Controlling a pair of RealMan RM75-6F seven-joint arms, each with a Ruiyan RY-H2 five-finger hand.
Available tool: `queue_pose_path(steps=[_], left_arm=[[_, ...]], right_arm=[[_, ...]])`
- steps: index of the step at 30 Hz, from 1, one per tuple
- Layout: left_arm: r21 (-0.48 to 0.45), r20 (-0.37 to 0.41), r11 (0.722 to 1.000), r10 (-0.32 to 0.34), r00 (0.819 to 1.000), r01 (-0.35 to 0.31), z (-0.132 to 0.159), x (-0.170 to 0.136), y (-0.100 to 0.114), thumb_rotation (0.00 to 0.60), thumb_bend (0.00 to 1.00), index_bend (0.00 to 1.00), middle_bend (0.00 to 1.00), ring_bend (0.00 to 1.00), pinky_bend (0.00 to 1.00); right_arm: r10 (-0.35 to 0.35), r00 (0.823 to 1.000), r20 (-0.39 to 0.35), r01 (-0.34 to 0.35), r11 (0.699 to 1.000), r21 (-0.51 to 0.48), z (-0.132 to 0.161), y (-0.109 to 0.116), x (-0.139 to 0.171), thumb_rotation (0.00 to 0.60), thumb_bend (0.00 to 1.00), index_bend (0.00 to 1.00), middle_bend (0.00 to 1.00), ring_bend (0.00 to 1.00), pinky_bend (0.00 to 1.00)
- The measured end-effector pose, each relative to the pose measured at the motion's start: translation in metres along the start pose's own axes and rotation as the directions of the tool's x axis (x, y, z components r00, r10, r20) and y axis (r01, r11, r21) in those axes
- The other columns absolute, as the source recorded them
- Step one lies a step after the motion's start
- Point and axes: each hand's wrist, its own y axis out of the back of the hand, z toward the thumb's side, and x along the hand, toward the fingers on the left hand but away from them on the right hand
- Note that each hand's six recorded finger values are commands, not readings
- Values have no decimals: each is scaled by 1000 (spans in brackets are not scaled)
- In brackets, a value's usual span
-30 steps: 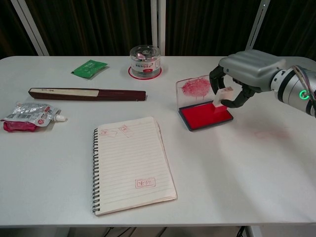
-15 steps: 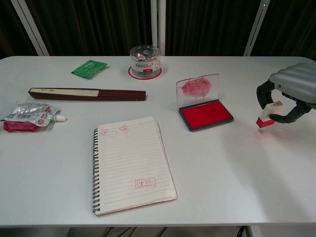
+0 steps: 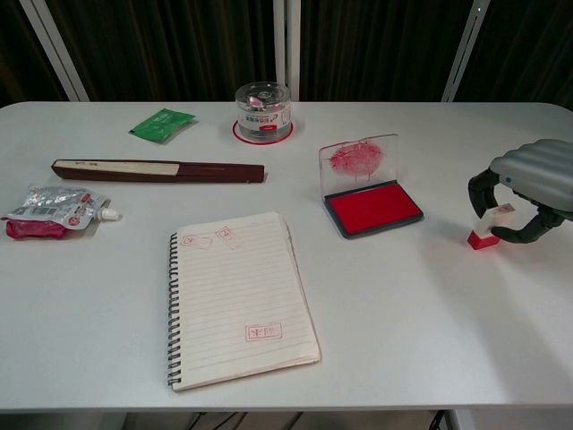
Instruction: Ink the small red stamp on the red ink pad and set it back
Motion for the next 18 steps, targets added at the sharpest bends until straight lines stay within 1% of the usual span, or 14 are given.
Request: queue_pose_path(steps=[5,8,11,13,18], left_arm=[[0,4,1000,-1,1000,1,1,1,0,261,88,11,77,79,193],[-1,5,1000,-4,1000,4,1,1,-1,263,87,12,77,79,193],[0,6,1000,-2,1000,2,1,1,-1,261,87,11,76,79,193],[1,5,1000,-1,1000,1,1,2,0,264,87,11,76,79,193],[2,6,1000,-1,1000,1,2,1,0,262,87,11,77,79,193]], right_arm=[[7,1000,-4,-7,1000,1,0,-1,0,600,320,505,478,939,1000],[12,1000,-6,-12,1000,3,0,-1,0,600,320,436,444,939,1000],[18,1000,-8,-18,1000,3,0,-1,0,600,311,358,386,939,1000],[18,1000,-10,-18,1000,1,0,-1,0,600,308,324,361,938,1000],[17,1000,-14,-17,1000,-2,0,1,1,600,304,284,327,938,1000]])
